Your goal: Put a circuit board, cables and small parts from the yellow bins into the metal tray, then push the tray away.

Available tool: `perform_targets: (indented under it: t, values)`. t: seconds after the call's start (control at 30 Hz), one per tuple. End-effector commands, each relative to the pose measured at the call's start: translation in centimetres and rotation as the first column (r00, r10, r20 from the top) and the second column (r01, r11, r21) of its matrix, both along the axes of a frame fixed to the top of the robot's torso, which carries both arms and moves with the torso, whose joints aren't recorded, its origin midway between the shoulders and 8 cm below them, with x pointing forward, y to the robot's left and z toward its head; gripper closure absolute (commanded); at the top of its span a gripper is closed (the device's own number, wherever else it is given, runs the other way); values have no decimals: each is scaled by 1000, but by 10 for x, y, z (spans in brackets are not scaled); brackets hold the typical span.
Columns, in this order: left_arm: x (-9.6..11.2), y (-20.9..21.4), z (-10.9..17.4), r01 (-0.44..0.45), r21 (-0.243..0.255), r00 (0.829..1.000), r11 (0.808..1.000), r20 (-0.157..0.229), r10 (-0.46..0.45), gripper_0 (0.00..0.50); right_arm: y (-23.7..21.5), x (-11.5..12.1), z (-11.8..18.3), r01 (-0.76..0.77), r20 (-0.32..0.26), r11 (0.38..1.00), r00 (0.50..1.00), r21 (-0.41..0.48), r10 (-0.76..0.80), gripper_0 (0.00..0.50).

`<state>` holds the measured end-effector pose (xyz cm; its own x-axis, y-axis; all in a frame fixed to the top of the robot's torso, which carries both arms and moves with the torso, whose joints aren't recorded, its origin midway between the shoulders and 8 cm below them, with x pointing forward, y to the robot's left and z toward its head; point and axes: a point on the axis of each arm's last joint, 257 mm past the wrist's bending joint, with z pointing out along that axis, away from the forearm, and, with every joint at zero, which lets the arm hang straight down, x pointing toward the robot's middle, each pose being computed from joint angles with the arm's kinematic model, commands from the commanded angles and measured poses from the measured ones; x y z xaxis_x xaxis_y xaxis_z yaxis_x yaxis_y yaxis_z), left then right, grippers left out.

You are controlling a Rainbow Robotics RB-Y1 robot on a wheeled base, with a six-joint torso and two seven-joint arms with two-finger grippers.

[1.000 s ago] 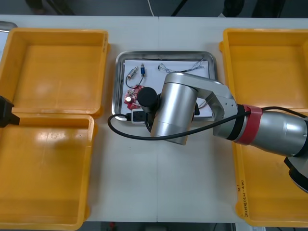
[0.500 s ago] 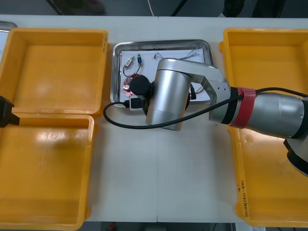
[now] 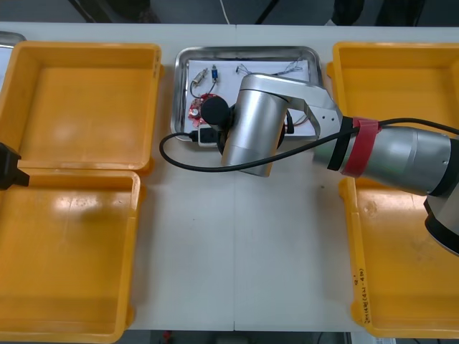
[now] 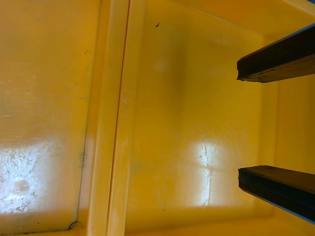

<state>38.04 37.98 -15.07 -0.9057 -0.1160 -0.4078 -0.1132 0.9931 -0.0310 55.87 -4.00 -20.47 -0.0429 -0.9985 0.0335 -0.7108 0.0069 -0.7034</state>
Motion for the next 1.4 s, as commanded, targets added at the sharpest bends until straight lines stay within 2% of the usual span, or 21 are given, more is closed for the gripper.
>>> perform_targets:
  t: [0.03, 0.63, 1.1, 1.13, 1.17, 1.23, 1.3, 1.33, 1.4]
  values:
    - [-4, 5, 3, 69, 42, 997, 997, 12, -70, 0, 28, 15, 36, -74, 74, 997, 994, -15, 75, 500]
    - [-4, 5, 3, 69, 42, 997, 997, 12, -70, 0, 24, 59, 50, -52, 128, 998, 991, 29, 48, 500]
    - [-4, 5, 3, 69, 42, 997, 997, 12, -70, 0, 23, 72, 55, -68, 154, 997, 986, 36, 61, 490]
    - [-4, 5, 3, 69, 42, 997, 997, 12, -70, 0, 22, 71, 54, -67, 152, 997, 986, 34, 61, 398]
    - [-4, 5, 3, 69, 42, 997, 997, 12, -70, 0, 22, 71, 54, -66, 152, 997, 987, 35, 60, 347]
    - [-4, 5, 3, 69, 42, 997, 997, 12, -70, 0, 23, 73, 58, -68, 162, 997, 985, 34, 61, 108]
    - [-4, 5, 3, 69, 42, 997, 997, 12, -70, 0, 23, 73, 58, -66, 160, 997, 985, 41, 58, 25]
    - [-4, 5, 3, 69, 42, 997, 997, 12, -70, 0, 23, 74, 60, -62, 160, 997, 986, 50, 54, 0]
    - [-4, 5, 3, 69, 42, 997, 997, 12, -70, 0, 24, 73, 61, -52, 150, 996, 988, 68, 42, 0]
